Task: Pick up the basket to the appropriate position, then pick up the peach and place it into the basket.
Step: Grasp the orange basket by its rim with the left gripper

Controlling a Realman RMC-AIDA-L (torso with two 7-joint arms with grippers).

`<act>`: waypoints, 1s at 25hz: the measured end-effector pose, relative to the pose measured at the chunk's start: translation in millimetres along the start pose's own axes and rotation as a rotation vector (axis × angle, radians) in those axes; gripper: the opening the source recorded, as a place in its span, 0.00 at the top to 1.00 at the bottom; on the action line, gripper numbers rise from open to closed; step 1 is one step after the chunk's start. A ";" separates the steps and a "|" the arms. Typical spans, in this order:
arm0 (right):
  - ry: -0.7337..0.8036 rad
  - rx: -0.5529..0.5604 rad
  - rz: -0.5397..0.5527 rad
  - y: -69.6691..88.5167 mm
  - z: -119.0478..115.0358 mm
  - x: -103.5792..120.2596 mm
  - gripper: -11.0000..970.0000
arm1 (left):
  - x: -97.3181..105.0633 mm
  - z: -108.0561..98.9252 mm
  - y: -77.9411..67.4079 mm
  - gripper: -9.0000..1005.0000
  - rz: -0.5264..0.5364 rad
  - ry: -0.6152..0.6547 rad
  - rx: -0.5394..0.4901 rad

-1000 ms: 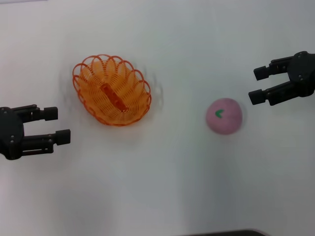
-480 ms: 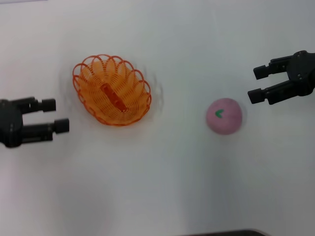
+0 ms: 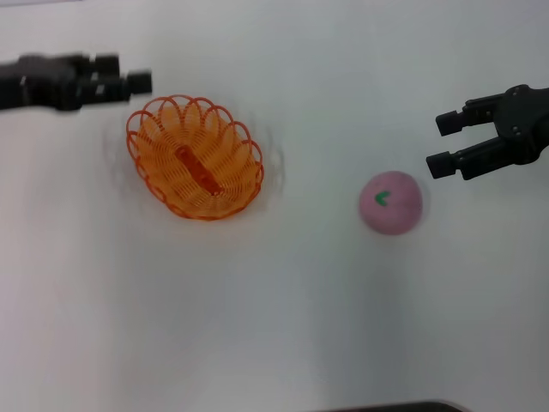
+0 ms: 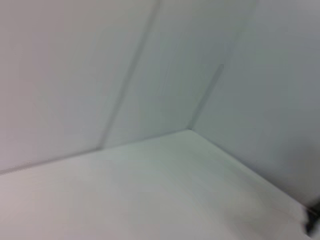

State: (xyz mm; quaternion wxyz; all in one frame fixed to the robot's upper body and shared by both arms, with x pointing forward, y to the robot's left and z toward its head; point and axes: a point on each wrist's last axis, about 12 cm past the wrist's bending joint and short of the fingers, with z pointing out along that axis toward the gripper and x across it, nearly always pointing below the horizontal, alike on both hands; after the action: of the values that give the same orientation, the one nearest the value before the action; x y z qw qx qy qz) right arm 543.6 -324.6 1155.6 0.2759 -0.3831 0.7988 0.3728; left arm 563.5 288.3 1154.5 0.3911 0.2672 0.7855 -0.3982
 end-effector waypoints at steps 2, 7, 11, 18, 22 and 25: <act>0.000 -0.001 0.001 0.1 0.4 0.2 0.03 | -13.3 13.0 3.7 0.21 -0.002 0.009 -0.034; -0.002 -0.001 0.003 -0.1 1.2 0.5 0.03 | -38.5 47.4 9.3 0.21 0.024 0.118 -0.146; -0.004 0.004 0.002 -0.8 2.0 -0.3 0.03 | -49.4 75.0 11.1 0.21 0.064 0.253 -0.266; -0.006 0.001 -0.004 -0.8 3.8 -2.8 0.04 | -45.9 121.0 12.7 0.22 0.151 0.513 -0.401; -0.008 -0.003 -0.009 -0.3 6.1 -3.2 0.04 | -39.0 132.8 17.4 0.22 0.182 0.556 -0.465; -0.006 -0.006 -0.013 0.1 7.7 -3.5 0.04 | -33.8 137.6 17.9 0.22 0.211 0.580 -0.492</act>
State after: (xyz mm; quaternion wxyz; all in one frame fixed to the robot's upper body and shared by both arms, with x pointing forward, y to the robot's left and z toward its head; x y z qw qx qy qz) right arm 546.6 -316.9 1153.7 0.2797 -0.3880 0.7943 0.3747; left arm 650.5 179.4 1123.2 0.2439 0.3462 0.9037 -0.0638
